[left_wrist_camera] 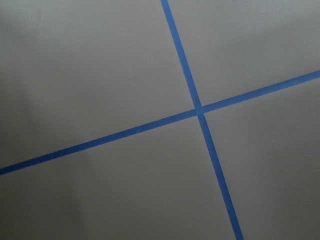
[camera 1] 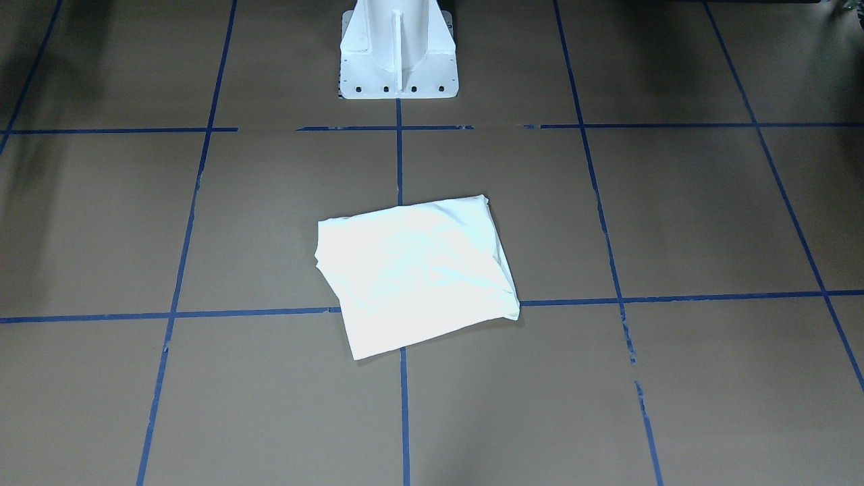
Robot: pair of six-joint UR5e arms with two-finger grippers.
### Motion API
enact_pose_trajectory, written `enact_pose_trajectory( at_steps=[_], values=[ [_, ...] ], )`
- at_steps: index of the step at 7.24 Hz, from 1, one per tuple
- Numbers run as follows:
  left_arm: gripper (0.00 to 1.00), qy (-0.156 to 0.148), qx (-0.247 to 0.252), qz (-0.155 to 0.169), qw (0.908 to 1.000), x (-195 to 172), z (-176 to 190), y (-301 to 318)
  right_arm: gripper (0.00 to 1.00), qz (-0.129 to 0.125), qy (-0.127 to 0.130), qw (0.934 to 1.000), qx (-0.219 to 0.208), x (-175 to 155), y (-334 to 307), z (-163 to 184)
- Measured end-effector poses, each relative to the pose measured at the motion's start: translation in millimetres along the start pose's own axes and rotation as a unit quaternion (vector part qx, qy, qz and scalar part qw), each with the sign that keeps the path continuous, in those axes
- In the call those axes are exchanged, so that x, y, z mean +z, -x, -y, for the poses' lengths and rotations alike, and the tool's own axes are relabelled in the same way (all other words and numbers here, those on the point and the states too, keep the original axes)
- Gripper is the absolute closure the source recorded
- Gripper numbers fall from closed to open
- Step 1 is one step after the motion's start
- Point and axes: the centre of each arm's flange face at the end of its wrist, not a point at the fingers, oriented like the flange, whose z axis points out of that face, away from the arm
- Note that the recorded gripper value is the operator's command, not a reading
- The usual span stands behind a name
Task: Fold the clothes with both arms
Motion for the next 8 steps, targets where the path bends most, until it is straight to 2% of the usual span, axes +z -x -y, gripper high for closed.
enact_pose_trajectory(
  at_steps=[3, 6, 8],
  values=[
    [0.00, 0.002, -0.002, 0.000, 1.0000, -1.0, 1.2, -0.3, 0.00, 0.000, -0.017, 0.9998, -0.006, 4.2, -16.9, 2.4],
    [0.00, 0.004, -0.005, -0.001, 1.0000, 0.2, -0.9, 0.2, 0.00, -0.001, -0.020, 0.9998, -0.007, 3.1, -18.6, 2.0],
    [0.00, 0.007, -0.035, -0.002, 0.9993, 2.6, -5.6, 1.8, 0.00, -0.002, -0.020, 0.9998, -0.007, 2.9, -18.6, 2.2]
  ],
)
